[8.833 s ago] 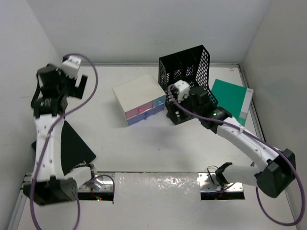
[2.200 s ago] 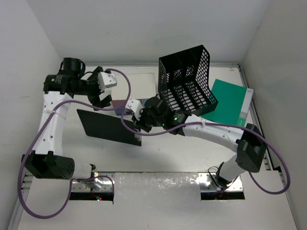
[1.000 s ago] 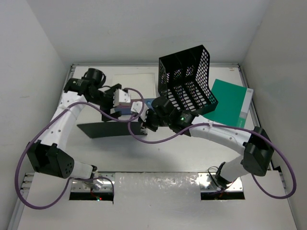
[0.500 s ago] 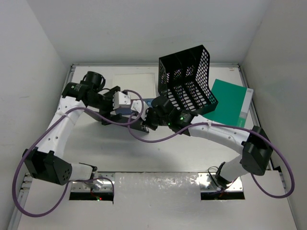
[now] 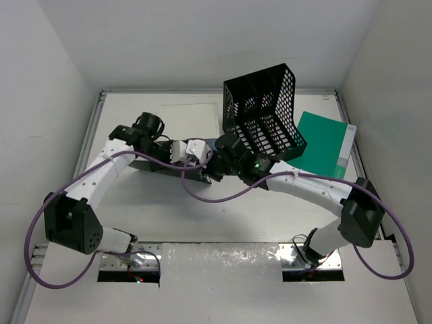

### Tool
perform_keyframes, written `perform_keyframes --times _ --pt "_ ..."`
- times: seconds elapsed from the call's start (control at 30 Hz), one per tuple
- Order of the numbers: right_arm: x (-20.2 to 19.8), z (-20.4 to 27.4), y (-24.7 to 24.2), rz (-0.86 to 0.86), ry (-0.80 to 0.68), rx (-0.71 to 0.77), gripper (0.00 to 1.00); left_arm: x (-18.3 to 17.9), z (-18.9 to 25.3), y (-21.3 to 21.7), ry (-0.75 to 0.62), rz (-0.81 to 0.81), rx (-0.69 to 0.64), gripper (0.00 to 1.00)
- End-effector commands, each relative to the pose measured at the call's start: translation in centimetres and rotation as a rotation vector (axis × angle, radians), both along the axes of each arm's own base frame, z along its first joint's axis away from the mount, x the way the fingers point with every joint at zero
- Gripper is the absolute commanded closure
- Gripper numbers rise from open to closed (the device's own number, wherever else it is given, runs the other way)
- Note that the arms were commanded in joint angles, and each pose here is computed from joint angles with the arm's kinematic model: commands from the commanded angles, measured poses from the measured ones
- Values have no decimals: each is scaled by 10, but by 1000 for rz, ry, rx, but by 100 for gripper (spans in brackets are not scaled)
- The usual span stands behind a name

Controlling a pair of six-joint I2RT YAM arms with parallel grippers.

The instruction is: Organize the desk

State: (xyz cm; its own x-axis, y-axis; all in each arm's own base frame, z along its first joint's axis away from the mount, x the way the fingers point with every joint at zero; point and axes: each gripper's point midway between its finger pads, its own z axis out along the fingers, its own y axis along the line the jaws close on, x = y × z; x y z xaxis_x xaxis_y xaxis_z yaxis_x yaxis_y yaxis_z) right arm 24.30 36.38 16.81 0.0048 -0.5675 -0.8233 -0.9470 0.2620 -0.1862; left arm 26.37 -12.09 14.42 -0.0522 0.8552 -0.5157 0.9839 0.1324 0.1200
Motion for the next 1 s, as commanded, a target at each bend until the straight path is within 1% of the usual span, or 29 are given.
perform_keyframes --times 0.0,0.07,0.1,0.13,0.17,0.2,0.23,0.27,0.3,0.33,0.37,0.4,0.47,0.53,0.63,0.67,0.7,0.73,0.77,0.8,0.83,0.87,0.9,0.93,0.97 --pt "-4 34 8 39 -43 106 100 1 15 -7 -23 4 -32 100" --pt "-6 41 7 34 -40 129 100 -8 32 -9 -40 11 -73 100" --pt "-8 47 3 23 -43 139 95 -11 47 -12 -71 16 -108 100" --pt "-8 50 0 11 -45 144 84 -14 55 -14 -79 23 -126 100" --pt "-5 53 -6 -27 -48 143 58 -18 63 -14 -72 54 -146 100" --pt "-6 52 -13 -45 -40 127 45 -19 78 -17 -92 65 -173 100" --pt "-6 65 -23 -81 -48 150 33 -23 90 -17 -99 90 -197 100" --pt "-3 69 -32 -129 -60 143 16 -28 97 -18 -94 99 -210 100" --pt "-5 69 -43 -155 -53 126 10 -29 116 -19 -132 105 -242 100" --pt "-1 86 -58 -224 -80 153 1 -27 129 -20 -143 143 -268 100" --pt "-4 91 -65 -237 -71 161 1 -28 131 -21 -140 160 -278 100" --pt "0 92 -81 -308 -76 134 1 -25 141 -19 -164 185 -284 100" --pt "6 106 -107 -401 -92 137 1 -22 147 -18 -170 225 -294 100" --pt "10 105 -133 -482 -92 91 1 -17 151 -16 -177 266 -299 100" --pt "15 105 -156 -567 -77 87 1 -17 171 -25 -195 275 -376 100" --pt "14 110 -161 -578 -80 113 1 -14 190 -29 -239 271 -421 100" --pt "17 111 -161 -582 -93 143 1 -17 205 -34 -255 256 -472 100" --pt "17 115 -159 -580 -61 206 1 -19 218 -38 -249 275 -524 100" --pt "17 119 -157 -569 -61 248 1 -18 238 -42 -287 269 -576 100" --pt "18 128 -154 -551 -75 313 1 -26 263 -48 -309 236 -645 100" --pt "16 134 -150 -508 -50 365 1 -34 276 -53 -279 244 -703 100" --pt "14 134 -146 -475 -38 402 1 -43 299 -61 -296 186 -778 100" --pt "14 155 -141 -429 -73 493 1 -52 312 -65 -293 161 -824 100" --pt "15 162 -141 -405 -66 548 1 -61 321 -69 -250 153 -874 100" --pt "4 170 -130 -312 -52 594 1 -65 334 -73 -259 119 -914 100"
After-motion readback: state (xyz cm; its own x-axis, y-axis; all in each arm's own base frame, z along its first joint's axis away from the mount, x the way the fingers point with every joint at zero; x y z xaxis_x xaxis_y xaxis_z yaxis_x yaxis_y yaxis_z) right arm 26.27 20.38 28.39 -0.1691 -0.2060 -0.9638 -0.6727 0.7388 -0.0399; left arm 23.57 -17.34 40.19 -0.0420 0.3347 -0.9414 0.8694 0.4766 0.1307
